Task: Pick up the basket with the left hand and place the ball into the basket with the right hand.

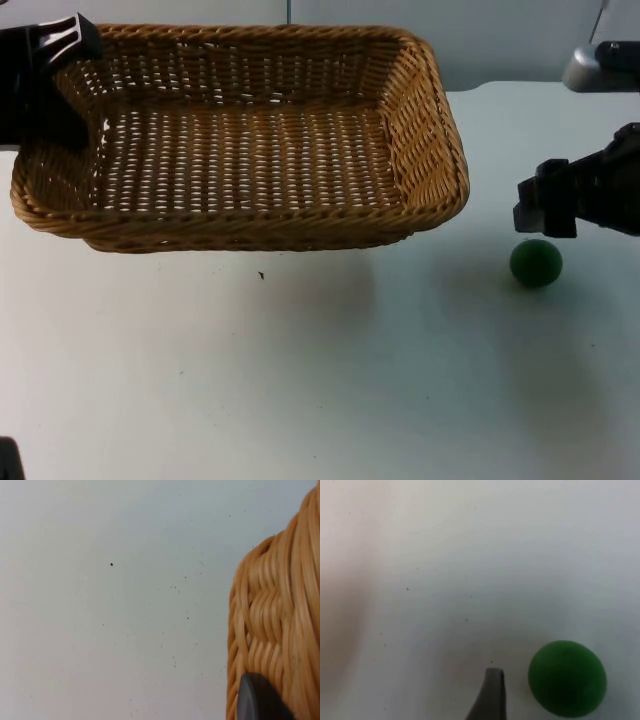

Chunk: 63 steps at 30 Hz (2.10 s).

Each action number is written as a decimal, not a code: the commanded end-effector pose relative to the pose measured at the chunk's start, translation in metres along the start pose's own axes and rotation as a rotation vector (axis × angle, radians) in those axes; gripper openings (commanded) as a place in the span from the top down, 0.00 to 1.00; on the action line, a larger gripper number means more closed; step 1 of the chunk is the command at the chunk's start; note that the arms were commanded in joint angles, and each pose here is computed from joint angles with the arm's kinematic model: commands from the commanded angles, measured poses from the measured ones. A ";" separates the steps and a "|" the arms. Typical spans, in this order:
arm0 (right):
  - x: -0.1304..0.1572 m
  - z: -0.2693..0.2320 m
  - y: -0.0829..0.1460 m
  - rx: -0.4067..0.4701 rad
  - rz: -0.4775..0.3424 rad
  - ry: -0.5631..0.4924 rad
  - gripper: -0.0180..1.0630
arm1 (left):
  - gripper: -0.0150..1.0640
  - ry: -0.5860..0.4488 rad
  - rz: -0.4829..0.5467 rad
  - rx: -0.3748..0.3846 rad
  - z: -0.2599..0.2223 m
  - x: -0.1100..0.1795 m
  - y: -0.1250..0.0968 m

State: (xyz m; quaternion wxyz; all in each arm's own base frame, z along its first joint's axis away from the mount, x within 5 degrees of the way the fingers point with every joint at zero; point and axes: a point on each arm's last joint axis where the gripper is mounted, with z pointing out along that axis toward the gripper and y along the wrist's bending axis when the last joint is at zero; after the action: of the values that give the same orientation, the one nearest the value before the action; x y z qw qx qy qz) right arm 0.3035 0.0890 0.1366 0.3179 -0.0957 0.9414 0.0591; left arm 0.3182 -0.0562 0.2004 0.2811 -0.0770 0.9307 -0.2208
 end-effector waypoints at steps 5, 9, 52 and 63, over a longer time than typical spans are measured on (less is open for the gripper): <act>0.003 0.018 0.002 -0.008 -0.003 -0.018 0.30 | 0.99 -0.015 -0.017 0.010 -0.004 -0.002 -0.002; 0.008 0.027 0.001 -0.009 -0.002 -0.011 0.30 | 0.99 -0.015 -0.017 0.010 -0.004 -0.002 -0.002; -0.130 -0.093 0.051 -0.079 -0.210 -0.413 0.99 | 0.99 -0.015 -0.015 0.010 -0.004 -0.002 -0.002; -0.105 -0.085 0.133 -0.252 -0.353 -0.376 0.99 | 0.99 -0.014 -0.014 0.009 -0.004 -0.002 -0.002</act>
State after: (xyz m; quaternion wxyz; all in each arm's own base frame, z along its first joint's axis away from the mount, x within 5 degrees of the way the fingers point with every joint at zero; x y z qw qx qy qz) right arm 0.3072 0.2145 0.2733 0.4711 -0.2797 0.8261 0.1322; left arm 0.3181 -0.0561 0.2003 0.2811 -0.0752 0.9312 -0.2194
